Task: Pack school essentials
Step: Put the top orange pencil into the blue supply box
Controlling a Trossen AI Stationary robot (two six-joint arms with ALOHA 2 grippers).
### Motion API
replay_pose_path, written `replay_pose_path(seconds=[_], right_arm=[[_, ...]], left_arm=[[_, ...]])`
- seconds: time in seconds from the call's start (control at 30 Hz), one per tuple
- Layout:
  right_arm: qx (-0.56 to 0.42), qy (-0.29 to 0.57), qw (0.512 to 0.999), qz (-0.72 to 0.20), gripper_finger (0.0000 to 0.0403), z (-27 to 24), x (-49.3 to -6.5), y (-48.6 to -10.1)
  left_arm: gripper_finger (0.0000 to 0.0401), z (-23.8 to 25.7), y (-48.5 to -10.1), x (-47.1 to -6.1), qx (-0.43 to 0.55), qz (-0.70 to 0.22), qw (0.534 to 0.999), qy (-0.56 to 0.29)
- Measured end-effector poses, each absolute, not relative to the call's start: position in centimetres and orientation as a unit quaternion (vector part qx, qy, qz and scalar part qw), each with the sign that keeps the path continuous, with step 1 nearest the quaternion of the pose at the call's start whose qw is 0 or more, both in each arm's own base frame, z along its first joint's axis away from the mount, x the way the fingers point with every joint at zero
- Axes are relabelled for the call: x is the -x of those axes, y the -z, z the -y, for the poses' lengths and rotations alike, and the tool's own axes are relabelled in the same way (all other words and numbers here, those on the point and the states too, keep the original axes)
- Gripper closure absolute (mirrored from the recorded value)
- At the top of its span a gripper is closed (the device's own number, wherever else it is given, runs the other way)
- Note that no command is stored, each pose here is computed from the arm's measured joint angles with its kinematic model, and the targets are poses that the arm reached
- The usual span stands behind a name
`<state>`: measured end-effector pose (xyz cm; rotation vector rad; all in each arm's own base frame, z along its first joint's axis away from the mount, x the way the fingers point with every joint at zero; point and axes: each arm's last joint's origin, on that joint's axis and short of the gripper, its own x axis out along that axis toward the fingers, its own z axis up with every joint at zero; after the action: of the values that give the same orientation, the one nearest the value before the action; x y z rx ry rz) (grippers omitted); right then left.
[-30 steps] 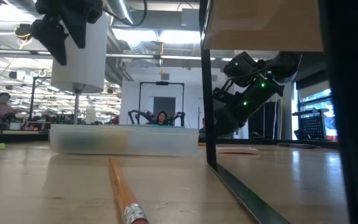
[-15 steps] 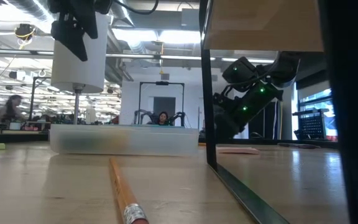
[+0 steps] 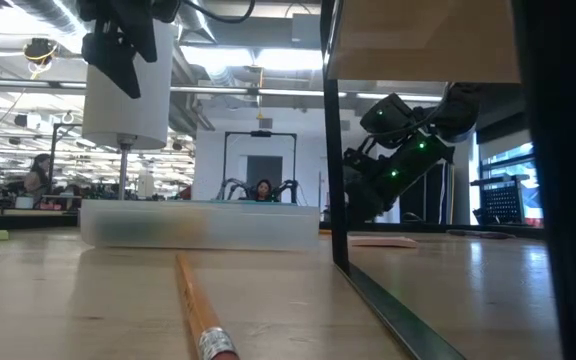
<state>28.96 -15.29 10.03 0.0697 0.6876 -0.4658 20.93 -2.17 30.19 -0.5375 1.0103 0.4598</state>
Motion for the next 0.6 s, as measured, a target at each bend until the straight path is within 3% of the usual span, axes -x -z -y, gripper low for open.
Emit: replay_pose_path(seconds=[0.6], right_arm=[[-0.033, 0.226, 0.916, -0.33, 0.0262, 15.37, -29.19, -9.27]], left_arm=[[0.0006, 2.16, -30.19, -20.93, 0.252, -0.474, 0.816, -0.216]])
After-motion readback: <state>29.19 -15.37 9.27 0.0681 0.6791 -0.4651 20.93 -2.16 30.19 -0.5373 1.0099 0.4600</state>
